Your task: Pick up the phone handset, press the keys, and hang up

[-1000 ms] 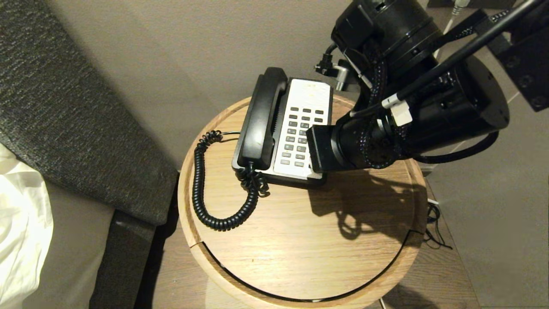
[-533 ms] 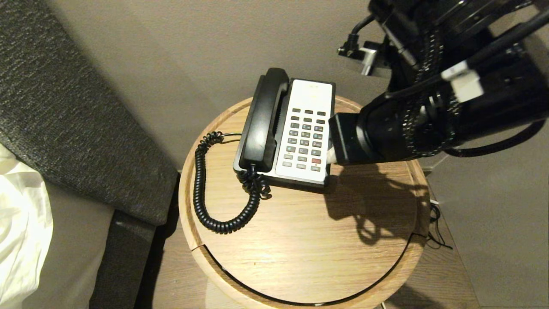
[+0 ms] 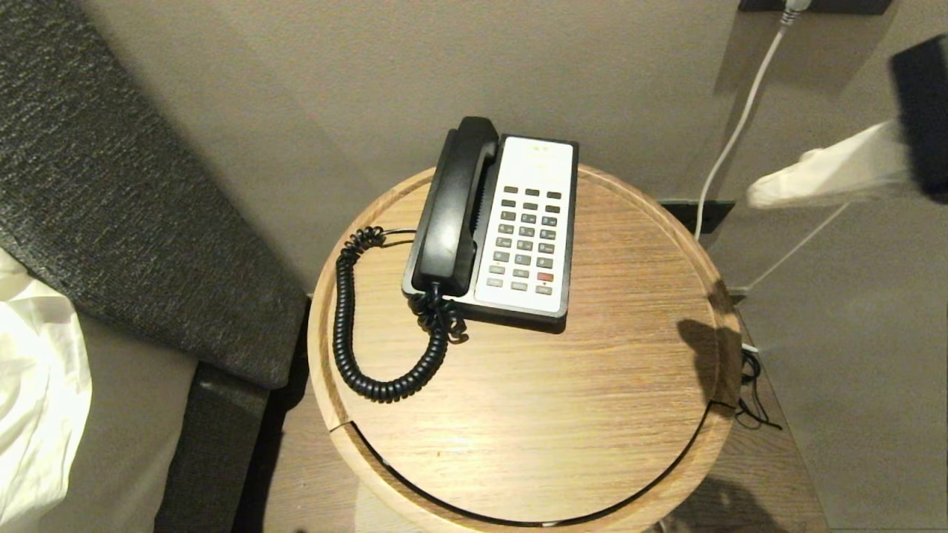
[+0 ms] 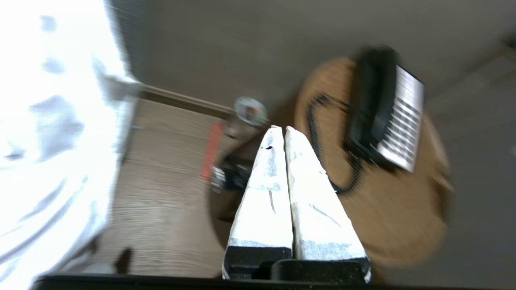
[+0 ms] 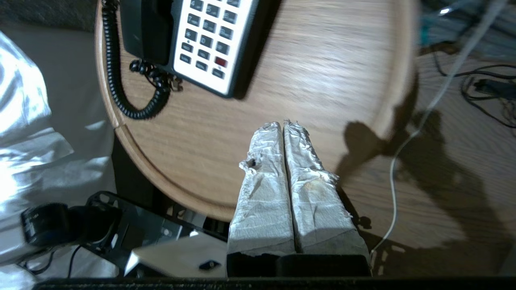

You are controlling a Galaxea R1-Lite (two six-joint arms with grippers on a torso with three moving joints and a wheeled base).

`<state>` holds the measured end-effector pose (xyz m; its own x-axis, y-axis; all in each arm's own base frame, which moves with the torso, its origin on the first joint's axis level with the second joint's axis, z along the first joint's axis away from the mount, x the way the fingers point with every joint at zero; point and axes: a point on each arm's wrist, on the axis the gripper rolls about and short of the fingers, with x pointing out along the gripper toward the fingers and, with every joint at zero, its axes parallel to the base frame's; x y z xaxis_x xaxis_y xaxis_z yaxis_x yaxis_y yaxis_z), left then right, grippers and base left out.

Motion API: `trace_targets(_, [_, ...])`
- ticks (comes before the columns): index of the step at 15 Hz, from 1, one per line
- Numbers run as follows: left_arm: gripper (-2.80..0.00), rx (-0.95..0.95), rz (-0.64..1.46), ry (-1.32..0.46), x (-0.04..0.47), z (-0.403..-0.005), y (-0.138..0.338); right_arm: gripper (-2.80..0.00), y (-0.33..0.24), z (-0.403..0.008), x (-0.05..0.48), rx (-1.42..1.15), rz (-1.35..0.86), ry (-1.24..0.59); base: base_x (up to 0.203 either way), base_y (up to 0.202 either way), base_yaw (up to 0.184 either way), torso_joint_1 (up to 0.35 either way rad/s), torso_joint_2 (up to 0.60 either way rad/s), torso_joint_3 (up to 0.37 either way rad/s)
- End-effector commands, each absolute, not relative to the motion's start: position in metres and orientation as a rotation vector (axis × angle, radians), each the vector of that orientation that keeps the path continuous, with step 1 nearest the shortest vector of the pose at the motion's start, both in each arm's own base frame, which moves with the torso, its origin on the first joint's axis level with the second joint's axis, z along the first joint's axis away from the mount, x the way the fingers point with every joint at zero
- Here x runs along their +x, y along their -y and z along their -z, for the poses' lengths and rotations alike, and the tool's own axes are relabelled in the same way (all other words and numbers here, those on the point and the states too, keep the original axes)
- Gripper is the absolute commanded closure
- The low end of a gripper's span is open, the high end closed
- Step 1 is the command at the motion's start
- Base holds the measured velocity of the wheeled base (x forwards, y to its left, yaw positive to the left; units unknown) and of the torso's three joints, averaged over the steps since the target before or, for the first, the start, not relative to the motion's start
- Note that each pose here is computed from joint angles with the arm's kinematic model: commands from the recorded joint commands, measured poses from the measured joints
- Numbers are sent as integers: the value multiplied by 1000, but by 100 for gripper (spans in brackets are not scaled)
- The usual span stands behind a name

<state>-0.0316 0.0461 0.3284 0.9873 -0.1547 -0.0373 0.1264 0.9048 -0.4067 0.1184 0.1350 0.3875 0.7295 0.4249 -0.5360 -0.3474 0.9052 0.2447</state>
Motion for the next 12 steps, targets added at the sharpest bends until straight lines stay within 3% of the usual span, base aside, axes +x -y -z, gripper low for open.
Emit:
trace_targets(1, [0,-402,-65,-62,-26,-338,-30,0,-83,-406,77,195,-441,-536,0,0,0,0,0,0])
trace_targets(6, [0,-403,-348,50,-60,-338,-25,0,-24,-409,31,249,-383,-472,0,0,0,0,0,0])
trace_targets(12, [0,-391,-357,47,-109,-281,-7,0,19,-402,-8,290,-331,-425,0,0,0,0,0,0])
